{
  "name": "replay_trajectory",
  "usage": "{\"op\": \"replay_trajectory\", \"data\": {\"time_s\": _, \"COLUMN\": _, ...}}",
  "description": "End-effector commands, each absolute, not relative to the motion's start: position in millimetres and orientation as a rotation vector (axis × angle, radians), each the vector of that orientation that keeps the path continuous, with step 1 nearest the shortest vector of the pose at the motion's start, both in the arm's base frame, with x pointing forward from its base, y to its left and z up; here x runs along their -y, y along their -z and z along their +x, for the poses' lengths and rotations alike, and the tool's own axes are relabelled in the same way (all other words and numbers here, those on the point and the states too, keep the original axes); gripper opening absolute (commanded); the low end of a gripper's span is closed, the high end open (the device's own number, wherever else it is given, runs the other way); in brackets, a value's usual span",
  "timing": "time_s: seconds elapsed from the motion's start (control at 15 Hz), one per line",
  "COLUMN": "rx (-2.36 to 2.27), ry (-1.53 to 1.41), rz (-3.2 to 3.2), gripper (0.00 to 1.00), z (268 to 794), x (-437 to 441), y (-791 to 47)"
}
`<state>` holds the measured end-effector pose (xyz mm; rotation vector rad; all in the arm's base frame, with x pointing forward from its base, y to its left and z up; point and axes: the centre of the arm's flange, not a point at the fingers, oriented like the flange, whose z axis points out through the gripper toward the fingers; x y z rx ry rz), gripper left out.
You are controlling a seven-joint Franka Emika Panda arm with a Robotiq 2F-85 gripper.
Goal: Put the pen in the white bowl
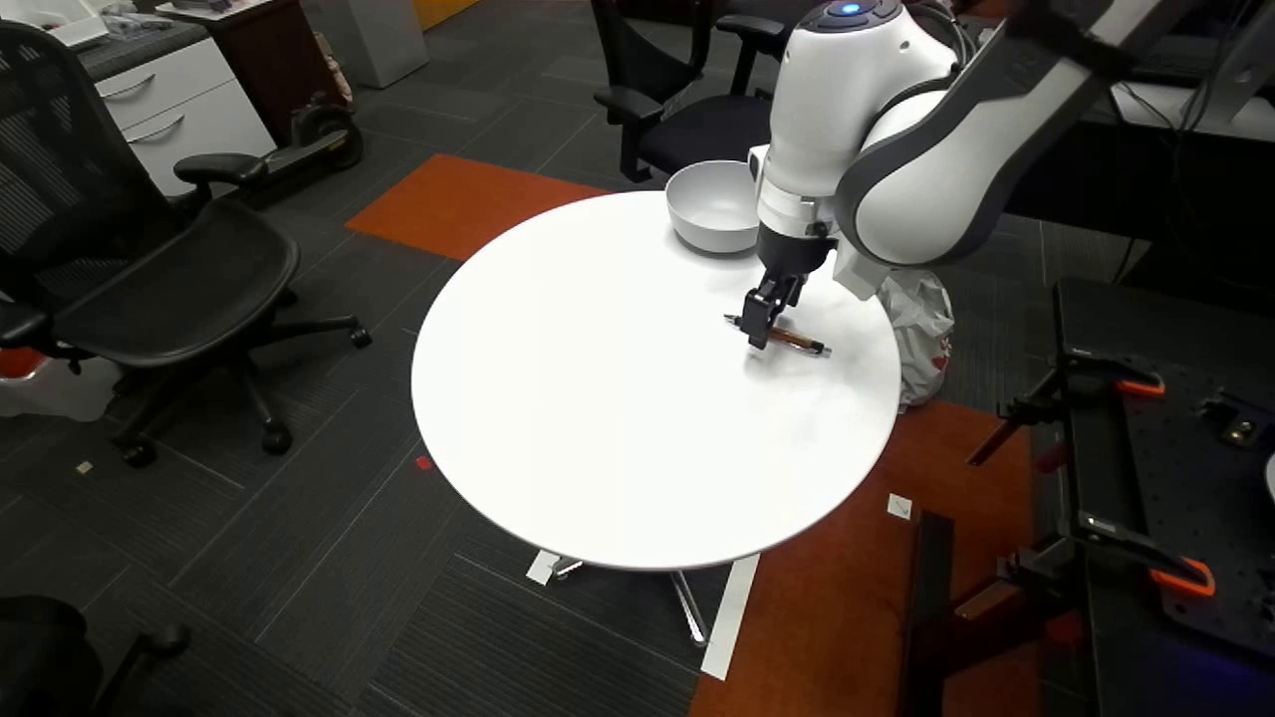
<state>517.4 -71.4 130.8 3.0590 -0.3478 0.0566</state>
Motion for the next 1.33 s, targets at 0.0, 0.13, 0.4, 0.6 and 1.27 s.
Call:
{"op": "replay_trajectory", "data": {"time_s": 0.0, "rx": 0.373, "ry": -0.047, "rz": 3.067, "gripper": 0.58, "z": 530.4, "x": 77.1, "y": -126.9}}
{"op": "replay_trajectory", "data": {"time_s": 0.13, "rx": 0.38, "ry": -0.048, "rz": 3.065, "gripper": 0.43, "z": 534.4, "x": 79.4, "y": -127.0}}
{"op": "replay_trajectory", "data": {"time_s": 0.4, "rx": 0.384, "ry": -0.057, "rz": 3.061, "gripper": 0.12, "z": 541.3, "x": 81.9, "y": -130.7}}
{"op": "replay_trajectory", "data": {"time_s": 0.6, "rx": 0.382, "ry": -0.058, "rz": 3.058, "gripper": 0.0, "z": 545.7, "x": 78.8, "y": -138.4}}
{"op": "replay_trajectory", "data": {"time_s": 1.27, "rx": 0.402, "ry": -0.37, "rz": 2.963, "gripper": 0.03, "z": 565.9, "x": 90.7, "y": -262.8}}
